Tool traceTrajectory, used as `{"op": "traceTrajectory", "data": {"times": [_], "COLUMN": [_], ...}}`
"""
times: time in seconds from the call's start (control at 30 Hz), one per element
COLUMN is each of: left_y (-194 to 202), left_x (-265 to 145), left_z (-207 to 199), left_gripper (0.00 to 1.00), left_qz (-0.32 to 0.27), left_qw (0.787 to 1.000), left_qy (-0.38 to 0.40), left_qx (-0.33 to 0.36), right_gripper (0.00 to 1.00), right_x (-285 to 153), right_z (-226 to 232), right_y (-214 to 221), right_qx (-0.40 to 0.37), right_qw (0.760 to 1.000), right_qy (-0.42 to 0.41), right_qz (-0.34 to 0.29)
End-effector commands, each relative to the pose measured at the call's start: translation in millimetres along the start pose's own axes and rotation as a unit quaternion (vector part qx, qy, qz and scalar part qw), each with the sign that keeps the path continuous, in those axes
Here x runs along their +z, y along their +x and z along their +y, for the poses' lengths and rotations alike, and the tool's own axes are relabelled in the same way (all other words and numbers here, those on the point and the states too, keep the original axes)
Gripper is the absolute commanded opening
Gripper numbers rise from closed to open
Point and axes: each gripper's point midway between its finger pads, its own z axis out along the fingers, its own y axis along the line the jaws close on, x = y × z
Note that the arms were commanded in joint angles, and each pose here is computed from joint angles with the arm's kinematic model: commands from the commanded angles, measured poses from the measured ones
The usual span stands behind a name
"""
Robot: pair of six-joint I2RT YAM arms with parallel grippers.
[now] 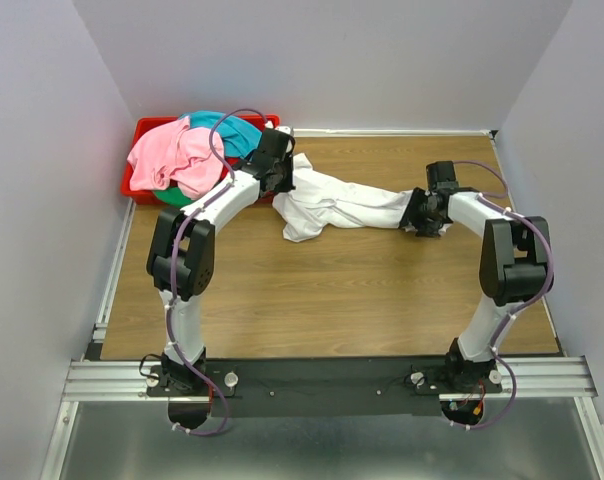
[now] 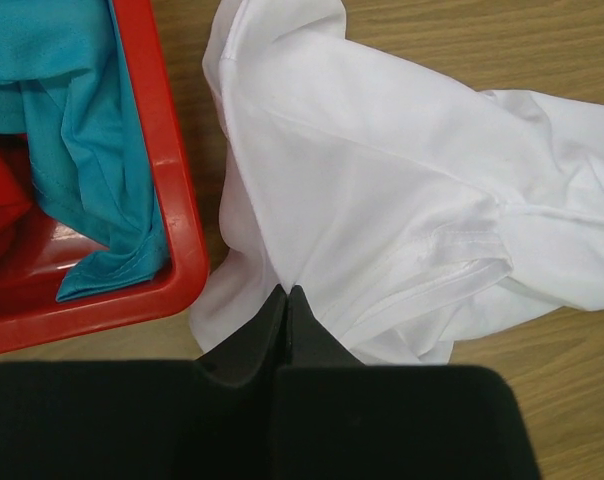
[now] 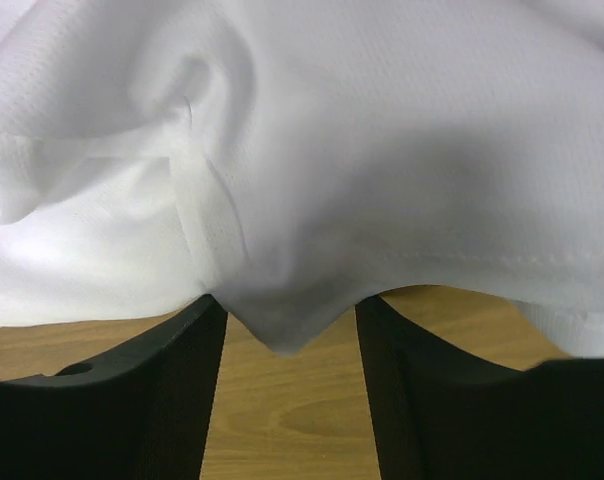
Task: Fold and stack the t-shirts
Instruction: Flatten the tshirt out
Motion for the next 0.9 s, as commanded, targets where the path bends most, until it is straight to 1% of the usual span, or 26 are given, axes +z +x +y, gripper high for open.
{"op": "traceTrajectory", "data": {"times": [0.0, 0.03, 0.07, 0.17, 0.2, 0.23, 0.27, 0.3, 0.37, 0.47, 0.6, 0.7, 0.73, 0.77, 0.87], "left_y": [0, 2, 1, 1, -1, -2, -2, -2, -2, -2, 5, 12, 13, 14, 22], "left_x": [-9, -9, -10, -11, -12, -13, -14, -14, -15, -15, -9, -6, -5, -5, 1], "left_z": [-2, -1, -2, -3, -3, -4, -4, -5, -5, -5, -3, 7, 9, 11, 15], "left_gripper": [0.05, 0.07, 0.08, 0.12, 0.15, 0.16, 0.17, 0.19, 0.24, 0.28, 0.28, 0.3, 0.35, 0.37, 0.39], "left_qz": [0.002, 0.005, 0.004, 0.005, 0.003, 0.001, 0.002, 0.002, 0.003, 0.002, 0.009, 0.02, 0.02, 0.021, 0.027], "left_qw": [1.0, 1.0, 1.0, 1.0, 1.0, 1.0, 1.0, 1.0, 1.0, 1.0, 1.0, 1.0, 1.0, 1.0, 0.999], "left_qy": [0.009, 0.008, 0.009, 0.01, 0.012, 0.012, 0.014, 0.015, 0.016, 0.016, 0.012, -0.011, -0.018, -0.023, -0.027], "left_qx": [-0.005, -0.006, -0.006, -0.006, -0.006, -0.007, -0.006, -0.006, -0.008, -0.01, -0.007, -0.004, -0.004, -0.004, -0.001], "right_gripper": [0.57, 0.55, 0.5, 0.43, 0.36, 0.32, 0.2, 0.16, 0.1, 0.1, 0.1, 0.1, 0.1, 0.1, 0.1], "right_x": [11, 12, 13, 16, 17, 17, 17, 16, 15, 14, 13, 11, 11, 10, 10], "right_z": [8, 7, 7, 1, 1, -2, -4, -5, -9, -11, -13, -12, -12, -11, -10], "right_y": [-12, -11, -10, -5, -3, 1, 1, 3, 8, 14, 18, 17, 18, 17, 17], "right_qx": [-0.009, -0.008, -0.009, -0.009, -0.01, -0.011, -0.009, -0.008, -0.007, -0.007, -0.005, -0.005, -0.004, -0.004, -0.002], "right_qw": [1.0, 1.0, 1.0, 1.0, 1.0, 1.0, 1.0, 1.0, 1.0, 1.0, 1.0, 1.0, 1.0, 1.0, 1.0], "right_qy": [-0.017, -0.016, -0.016, -0.007, -0.006, -0.002, 0.0, 0.002, 0.007, 0.009, 0.009, 0.007, 0.007, 0.005, 0.002], "right_qz": [-0.008, -0.005, -0.005, 0.0, 0.003, 0.005, 0.005, 0.006, 0.008, 0.012, 0.014, 0.013, 0.014, 0.013, 0.014]}}
